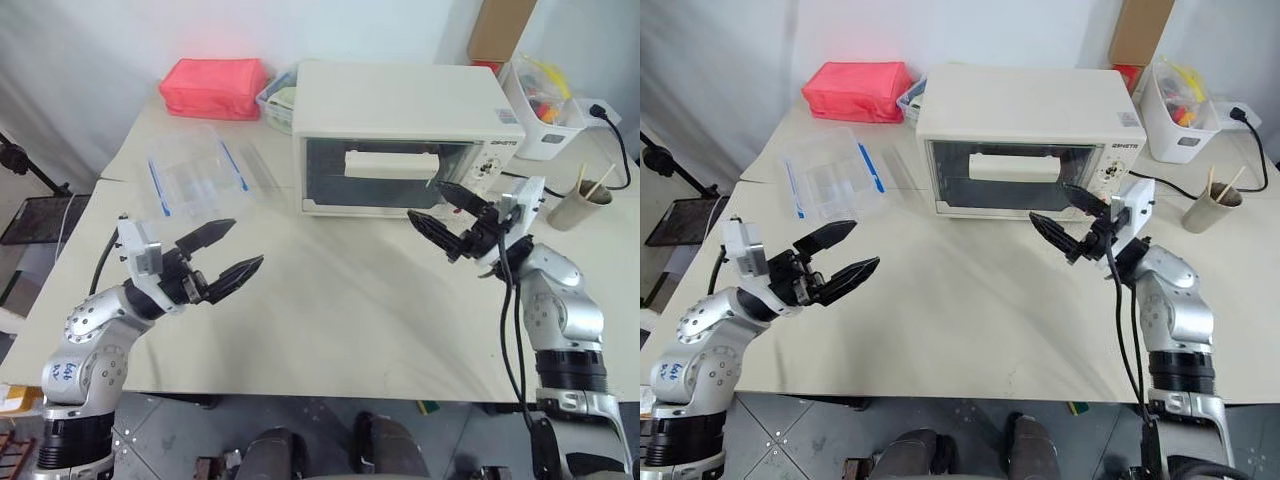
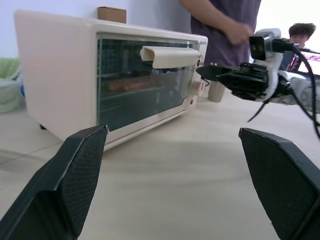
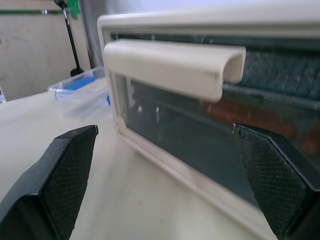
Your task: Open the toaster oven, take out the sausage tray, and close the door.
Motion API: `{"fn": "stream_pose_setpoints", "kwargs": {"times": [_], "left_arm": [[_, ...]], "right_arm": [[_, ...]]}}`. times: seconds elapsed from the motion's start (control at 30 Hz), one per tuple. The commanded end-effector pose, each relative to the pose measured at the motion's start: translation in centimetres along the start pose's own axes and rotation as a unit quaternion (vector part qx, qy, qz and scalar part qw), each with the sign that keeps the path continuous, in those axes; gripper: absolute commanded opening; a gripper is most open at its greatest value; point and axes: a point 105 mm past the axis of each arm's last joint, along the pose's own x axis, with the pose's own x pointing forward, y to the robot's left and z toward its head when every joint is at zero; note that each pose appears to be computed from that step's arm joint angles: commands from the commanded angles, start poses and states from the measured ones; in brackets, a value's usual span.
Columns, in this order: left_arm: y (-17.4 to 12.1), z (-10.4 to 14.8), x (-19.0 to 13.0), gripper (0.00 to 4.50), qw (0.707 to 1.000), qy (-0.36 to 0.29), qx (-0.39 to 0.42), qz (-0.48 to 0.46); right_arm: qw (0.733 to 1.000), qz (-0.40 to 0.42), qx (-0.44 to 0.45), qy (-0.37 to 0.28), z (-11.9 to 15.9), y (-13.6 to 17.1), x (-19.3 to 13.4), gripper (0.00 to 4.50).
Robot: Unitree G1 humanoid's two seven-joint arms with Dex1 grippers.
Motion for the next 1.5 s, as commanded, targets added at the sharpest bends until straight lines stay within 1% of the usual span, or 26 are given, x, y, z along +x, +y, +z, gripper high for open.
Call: {"fn": "stream_pose_setpoints", "kwargs": {"times": [0.03,0.17,0.27,0.37,0.43,0.53,0.6,0.7,0.77,0.97,1.03,1.1,1.33,1.43,1.5], "left_arm": [[-0.6,0.9,0.3,4.47,1.0,-0.012,0.01,-0.014],[-0.7,0.6,0.5,4.47,1.0,-0.009,0.002,-0.015],[-0.6,0.3,0.8,4.47,1.0,-0.009,-0.005,-0.015],[-0.4,0.1,1.4,4.47,1.0,-0.009,-0.015,-0.017],[0.2,0.1,1.9,4.47,1.0,-0.015,-0.02,-0.016],[2.1,0.9,2.9,3.91,0.999,-0.044,-0.024,0.011],[3.1,1.5,3.5,3.34,0.998,-0.058,-0.028,0.019],[3.9,1.9,4.6,2.45,0.997,-0.066,-0.034,0.013],[4.1,1.9,5.2,1.89,0.997,-0.068,-0.034,0.005],[6.6,1.0,8.8,0.05,0.997,-0.065,-0.033,0.026],[6.3,0.5,10.4,0.02,0.998,-0.058,-0.027,0.017],[5.9,0.0,11.4,0.02,0.998,-0.053,-0.02,0.003],[4.5,-1.5,13.1,0.02,0.998,-0.041,-0.022,-0.042],[3.7,-2.3,13.6,0.02,0.997,-0.036,-0.034,-0.059],[2.8,-2.6,13.4,0.02,0.995,-0.029,-0.045,-0.09]], "right_arm": [[0.999,0.015,-0.025,-0.026,1.0,0.2,0.7,4.5],[0.996,0.064,-0.041,-0.045,1.4,1.9,0.9,4.5],[0.992,0.107,-0.061,-0.031,0.7,3.7,0.2,4.5],[0.988,0.127,-0.082,-0.023,0.4,4.8,-0.4,4.5],[0.984,0.144,-0.105,-0.003,-0.2,5.6,-1.0,4.5],[0.977,0.165,-0.131,0.029,-1.6,6.4,-1.9,4.5],[0.974,0.172,-0.142,0.041,-2.2,6.6,-2.2,4.5],[0.974,0.169,-0.151,0.031,-1.9,6.6,-1.6,4.5],[0.973,0.172,-0.155,0.027,-1.7,6.7,-1.3,4.5],[0.968,0.175,-0.175,0.03,-1.5,6.3,-1.0,4.5],[0.968,0.174,-0.18,0.031,-1.5,6.2,-1.1,4.5],[0.967,0.172,-0.184,0.032,-1.4,6.2,-1.2,4.5],[0.968,0.156,-0.192,0.044,-1.8,6.2,-2.4,4.5],[0.969,0.134,-0.198,0.057,-2.1,6.2,-3.8,4.5],[0.972,0.115,-0.196,0.064,-2.2,6.3,-4.9,4.5]]}}
